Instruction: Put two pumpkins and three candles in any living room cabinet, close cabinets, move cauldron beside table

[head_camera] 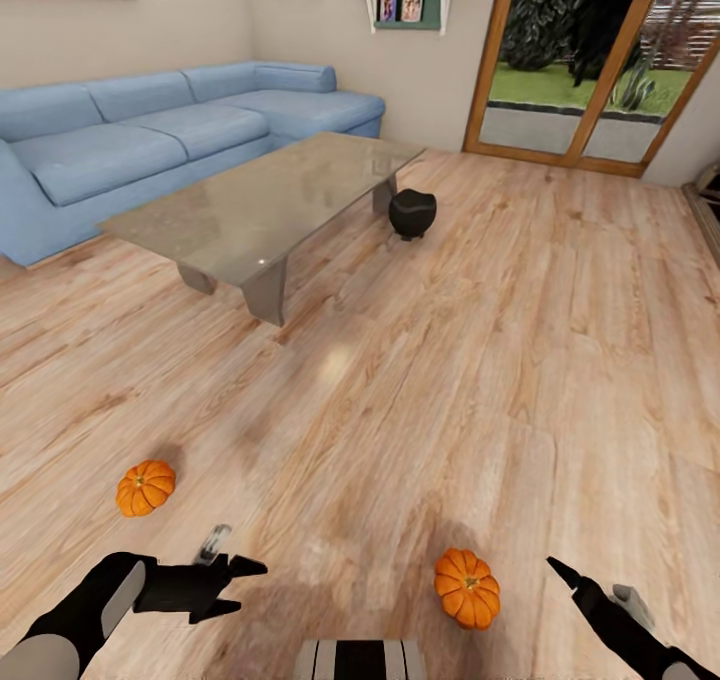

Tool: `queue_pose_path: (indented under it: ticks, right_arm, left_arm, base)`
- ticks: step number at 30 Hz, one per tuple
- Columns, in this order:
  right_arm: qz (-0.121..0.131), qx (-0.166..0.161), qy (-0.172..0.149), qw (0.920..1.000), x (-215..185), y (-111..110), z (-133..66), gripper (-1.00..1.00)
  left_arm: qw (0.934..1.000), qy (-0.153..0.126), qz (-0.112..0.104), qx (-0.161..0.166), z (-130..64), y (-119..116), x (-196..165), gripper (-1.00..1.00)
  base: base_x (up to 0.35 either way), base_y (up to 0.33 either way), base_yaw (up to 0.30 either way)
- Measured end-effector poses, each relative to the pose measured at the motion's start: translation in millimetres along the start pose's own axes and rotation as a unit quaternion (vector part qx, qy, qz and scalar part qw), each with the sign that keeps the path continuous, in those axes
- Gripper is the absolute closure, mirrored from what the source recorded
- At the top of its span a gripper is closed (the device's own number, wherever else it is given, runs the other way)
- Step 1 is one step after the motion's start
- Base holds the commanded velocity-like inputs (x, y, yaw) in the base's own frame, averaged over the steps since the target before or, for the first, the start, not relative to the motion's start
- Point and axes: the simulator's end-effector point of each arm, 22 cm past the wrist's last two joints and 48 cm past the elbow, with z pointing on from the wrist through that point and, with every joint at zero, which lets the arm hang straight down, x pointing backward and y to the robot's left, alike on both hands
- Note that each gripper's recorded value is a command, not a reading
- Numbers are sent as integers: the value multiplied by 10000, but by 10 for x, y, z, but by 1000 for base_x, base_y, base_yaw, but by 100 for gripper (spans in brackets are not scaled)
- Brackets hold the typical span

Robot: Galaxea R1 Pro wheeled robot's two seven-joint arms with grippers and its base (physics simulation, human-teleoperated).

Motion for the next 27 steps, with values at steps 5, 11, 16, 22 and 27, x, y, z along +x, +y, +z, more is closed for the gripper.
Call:
queue_pose_path:
  ticks: [5, 11, 16, 22, 27]
  right_arm:
    - [251, -287, 287, 9989, 132, 61, -10, -100]
    - [346, -299, 423, 9981, 229, 12, 10, -100]
    - [374, -236, 499, 9978, 314, -54, 38, -100]
    - [436, -137, 599, 9972, 420, -121, 90, -100]
    - [578, -226, 787, 9950, 555, 172, 398, -100]
  left_arm:
    - [9970, -51, -63, 774, -267, -161, -87, -100]
    - [9905, -153, -122, 1362, -593, -230, -197, -100]
    - [9835, -260, -144, 1786, -931, -260, -298, -100]
    - [9807, -304, -217, 1917, -1109, -186, -349, -100]
    - [9876, -480, -223, 1480, -1563, 140, -482, -100]
  base:
    - [0, 0, 0]
    - [0, 0, 0]
    - [0, 0, 0]
    - [0, 0, 0]
    - [0, 0, 0]
